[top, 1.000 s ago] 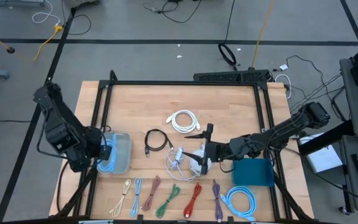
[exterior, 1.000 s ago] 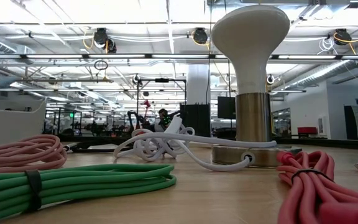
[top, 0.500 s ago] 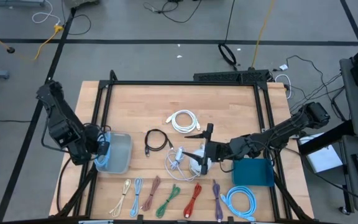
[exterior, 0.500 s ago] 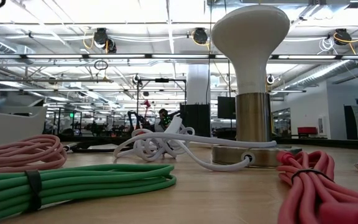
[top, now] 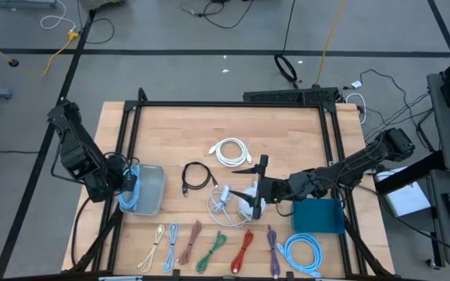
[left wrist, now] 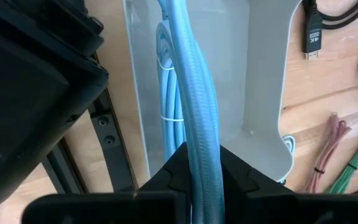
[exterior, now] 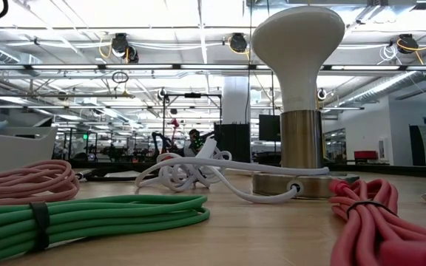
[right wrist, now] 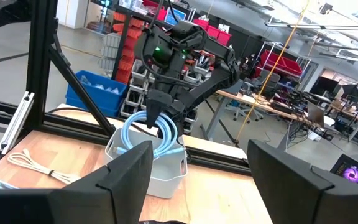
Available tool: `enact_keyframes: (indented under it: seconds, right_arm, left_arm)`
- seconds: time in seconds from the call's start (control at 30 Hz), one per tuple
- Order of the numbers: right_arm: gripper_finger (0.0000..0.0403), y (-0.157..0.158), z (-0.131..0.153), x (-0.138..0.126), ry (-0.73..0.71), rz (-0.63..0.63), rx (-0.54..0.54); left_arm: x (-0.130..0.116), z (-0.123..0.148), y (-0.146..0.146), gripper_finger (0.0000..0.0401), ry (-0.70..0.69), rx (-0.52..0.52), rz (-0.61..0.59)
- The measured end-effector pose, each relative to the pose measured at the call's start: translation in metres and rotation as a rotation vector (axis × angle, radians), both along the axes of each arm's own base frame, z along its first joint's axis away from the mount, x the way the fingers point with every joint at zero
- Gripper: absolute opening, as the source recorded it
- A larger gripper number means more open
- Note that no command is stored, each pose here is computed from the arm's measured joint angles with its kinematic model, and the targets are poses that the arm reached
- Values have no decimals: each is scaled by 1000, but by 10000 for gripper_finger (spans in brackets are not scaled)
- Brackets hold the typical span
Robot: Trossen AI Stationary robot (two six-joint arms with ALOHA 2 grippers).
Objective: Pick & Place USB Port
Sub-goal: Put the top light blue HDMI cable into the gray bin, then put the black HDMI cable into the gray bin
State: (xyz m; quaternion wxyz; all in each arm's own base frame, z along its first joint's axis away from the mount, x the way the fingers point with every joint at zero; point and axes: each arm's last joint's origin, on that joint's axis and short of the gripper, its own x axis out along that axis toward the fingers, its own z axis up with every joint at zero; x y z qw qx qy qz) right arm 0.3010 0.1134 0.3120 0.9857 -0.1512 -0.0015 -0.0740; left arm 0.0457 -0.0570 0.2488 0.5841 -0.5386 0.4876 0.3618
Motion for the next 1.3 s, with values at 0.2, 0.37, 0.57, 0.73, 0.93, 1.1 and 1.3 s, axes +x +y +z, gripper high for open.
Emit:
enact_keyframes:
  seconds: [0.2, 0.37, 0.57, 0.73, 0.93, 1.1, 1.3]
  right_arm:
    - [254, 0, 0, 0, 0, 0, -1]
    - [255, 0, 0, 0, 0, 0, 0]
    - [255, 0, 0, 0, 0, 0, 0]
    - [254, 0, 0, 0, 0, -2, 0]
    - [252, -1, 0, 0, 1, -3, -1]
    - [255, -3, 0, 1, 1, -10, 5]
    - [256, -5, -1, 2, 6, -17, 6]
  left_arm:
    - [0, 0, 0, 36, 3, -4, -12]
    - [0, 0, -1, 68, 7, -12, -25]
    - [0, 0, -1, 119, 6, -12, -29]
    - [0, 0, -1, 139, 6, -12, -28]
    - [1, 7, -1, 142, -24, -19, -44]
    - [0, 27, 3, 142, -103, -26, -59]
    - [0, 50, 8, 143, -239, 16, -91]
